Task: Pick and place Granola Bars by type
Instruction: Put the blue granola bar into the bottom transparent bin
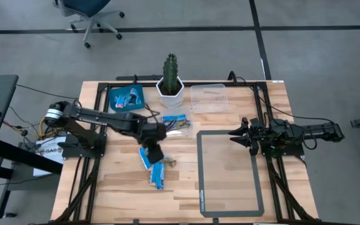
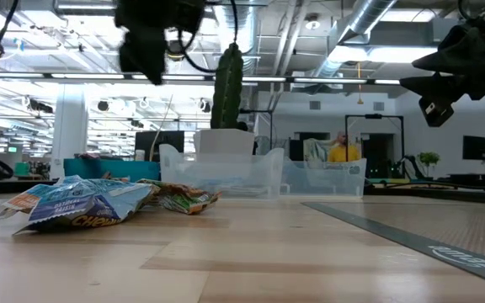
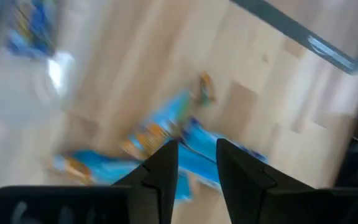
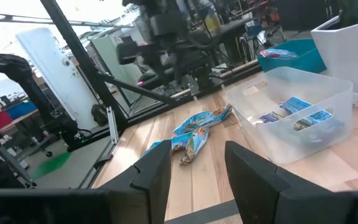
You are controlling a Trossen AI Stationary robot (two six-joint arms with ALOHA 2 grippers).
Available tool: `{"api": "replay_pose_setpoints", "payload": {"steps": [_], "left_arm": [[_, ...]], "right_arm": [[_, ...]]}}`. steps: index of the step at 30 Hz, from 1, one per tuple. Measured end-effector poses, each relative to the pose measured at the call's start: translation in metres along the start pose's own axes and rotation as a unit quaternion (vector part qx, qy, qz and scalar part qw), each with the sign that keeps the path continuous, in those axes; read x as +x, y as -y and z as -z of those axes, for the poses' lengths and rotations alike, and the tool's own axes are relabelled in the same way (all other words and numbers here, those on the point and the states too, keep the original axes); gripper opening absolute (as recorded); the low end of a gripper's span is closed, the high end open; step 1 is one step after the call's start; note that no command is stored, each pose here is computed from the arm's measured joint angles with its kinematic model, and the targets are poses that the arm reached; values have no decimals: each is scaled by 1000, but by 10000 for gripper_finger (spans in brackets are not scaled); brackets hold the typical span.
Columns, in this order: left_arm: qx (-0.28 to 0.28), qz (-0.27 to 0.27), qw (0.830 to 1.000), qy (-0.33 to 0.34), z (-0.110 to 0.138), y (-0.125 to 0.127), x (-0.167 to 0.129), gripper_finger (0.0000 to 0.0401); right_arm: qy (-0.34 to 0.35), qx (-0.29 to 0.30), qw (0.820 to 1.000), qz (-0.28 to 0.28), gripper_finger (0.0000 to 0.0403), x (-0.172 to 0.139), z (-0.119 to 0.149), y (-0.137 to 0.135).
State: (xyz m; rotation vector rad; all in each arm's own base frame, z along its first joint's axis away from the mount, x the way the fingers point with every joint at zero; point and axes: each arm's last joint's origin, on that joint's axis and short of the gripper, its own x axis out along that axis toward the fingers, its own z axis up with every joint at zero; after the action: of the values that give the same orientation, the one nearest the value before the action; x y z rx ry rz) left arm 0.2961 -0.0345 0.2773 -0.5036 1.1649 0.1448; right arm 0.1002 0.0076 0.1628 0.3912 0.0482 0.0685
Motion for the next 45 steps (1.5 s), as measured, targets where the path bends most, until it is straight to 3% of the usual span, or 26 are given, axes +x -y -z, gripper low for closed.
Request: {"api": "replay_pose_setpoints", "payload": {"steps": [6,9,15,20,27,32,37,45], "left_arm": [[6,4,999,-43,30,25,-2,103],[5,-25,998,-52,46,36,-1,103],[-96,-77,992,-40,66,54,12,103],[-231,-101,968,-7,69,62,27,103],[-349,-100,931,41,63,71,57,105],[-393,-77,916,41,58,79,84,124],[-403,-60,913,19,57,84,106,158],[-415,-74,907,13,57,80,109,206]], "right_arm": [[0,0,1000,0,143,0,0,0],[-1,0,1000,0,141,0,0,0],[-1,0,1000,0,144,0,0,0],[-1,0,1000,0,142,0,0,0],[-1,0,1000,0,143,0,0,0],[-1,0,1000,1,142,0,0,0],[-1,0,1000,0,142,0,0,0],[-1,0,1000,0,142,0,0,0]]}}
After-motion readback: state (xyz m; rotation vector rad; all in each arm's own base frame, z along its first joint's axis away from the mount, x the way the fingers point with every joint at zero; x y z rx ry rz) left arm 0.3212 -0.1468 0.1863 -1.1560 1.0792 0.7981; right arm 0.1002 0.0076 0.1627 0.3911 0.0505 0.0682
